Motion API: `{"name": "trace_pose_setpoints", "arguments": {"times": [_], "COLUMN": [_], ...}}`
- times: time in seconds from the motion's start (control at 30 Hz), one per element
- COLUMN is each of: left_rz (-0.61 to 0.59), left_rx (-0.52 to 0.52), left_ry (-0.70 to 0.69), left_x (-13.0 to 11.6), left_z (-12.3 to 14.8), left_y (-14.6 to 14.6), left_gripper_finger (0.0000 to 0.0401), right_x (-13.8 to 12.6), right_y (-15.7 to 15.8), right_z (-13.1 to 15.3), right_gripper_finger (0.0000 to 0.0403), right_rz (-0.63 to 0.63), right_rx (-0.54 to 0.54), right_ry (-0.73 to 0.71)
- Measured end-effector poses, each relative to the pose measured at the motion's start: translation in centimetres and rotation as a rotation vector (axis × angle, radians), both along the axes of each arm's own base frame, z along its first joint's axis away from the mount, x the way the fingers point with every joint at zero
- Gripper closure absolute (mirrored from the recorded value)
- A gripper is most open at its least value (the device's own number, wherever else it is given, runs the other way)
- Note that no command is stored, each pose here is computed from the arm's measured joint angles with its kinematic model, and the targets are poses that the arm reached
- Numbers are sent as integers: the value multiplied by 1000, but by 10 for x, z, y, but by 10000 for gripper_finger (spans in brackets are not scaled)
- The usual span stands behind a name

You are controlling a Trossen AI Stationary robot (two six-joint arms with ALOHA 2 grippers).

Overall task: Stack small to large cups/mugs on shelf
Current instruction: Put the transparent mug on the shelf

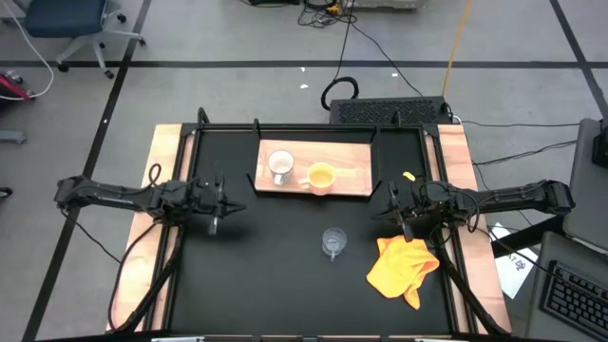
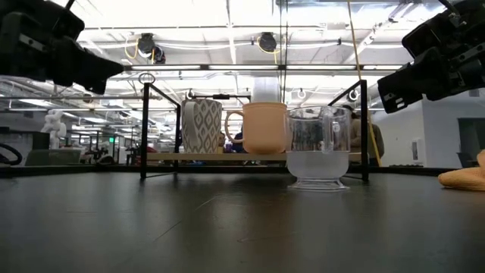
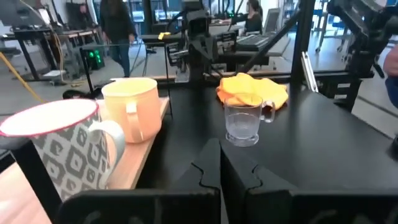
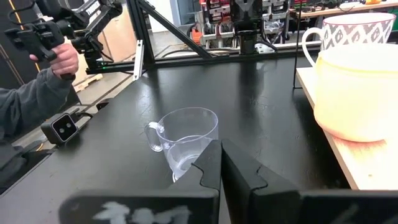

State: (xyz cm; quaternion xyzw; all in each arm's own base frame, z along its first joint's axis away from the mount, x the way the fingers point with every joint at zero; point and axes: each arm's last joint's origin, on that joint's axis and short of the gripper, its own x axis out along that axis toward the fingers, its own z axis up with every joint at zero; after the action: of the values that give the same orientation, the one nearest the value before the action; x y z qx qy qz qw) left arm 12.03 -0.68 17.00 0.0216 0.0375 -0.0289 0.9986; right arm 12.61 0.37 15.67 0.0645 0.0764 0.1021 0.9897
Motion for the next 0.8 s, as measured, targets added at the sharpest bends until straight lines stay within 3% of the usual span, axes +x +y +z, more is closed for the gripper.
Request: {"name": "trace_pose_setpoints", "arguments": {"times": [0.3,0.57,0.8], "left_rz": [2,2,2], "left_rx": [-43,-44,-44], "left_ry": [38,39,40], "left_x": [-1,-1,-1], "left_z": [-12,-12,-12], "left_y": [0,0,0], "left_gripper_finger": [401,401,400], "right_x": [0,1,3], "right_y": [0,0,2], "right_z": [1,11,11], "right_gripper_finger": [403,403,403], "right_rz": [3,9,57], "right_rx": [-18,-21,-17], "right_ry": [-10,-117,-97]}}
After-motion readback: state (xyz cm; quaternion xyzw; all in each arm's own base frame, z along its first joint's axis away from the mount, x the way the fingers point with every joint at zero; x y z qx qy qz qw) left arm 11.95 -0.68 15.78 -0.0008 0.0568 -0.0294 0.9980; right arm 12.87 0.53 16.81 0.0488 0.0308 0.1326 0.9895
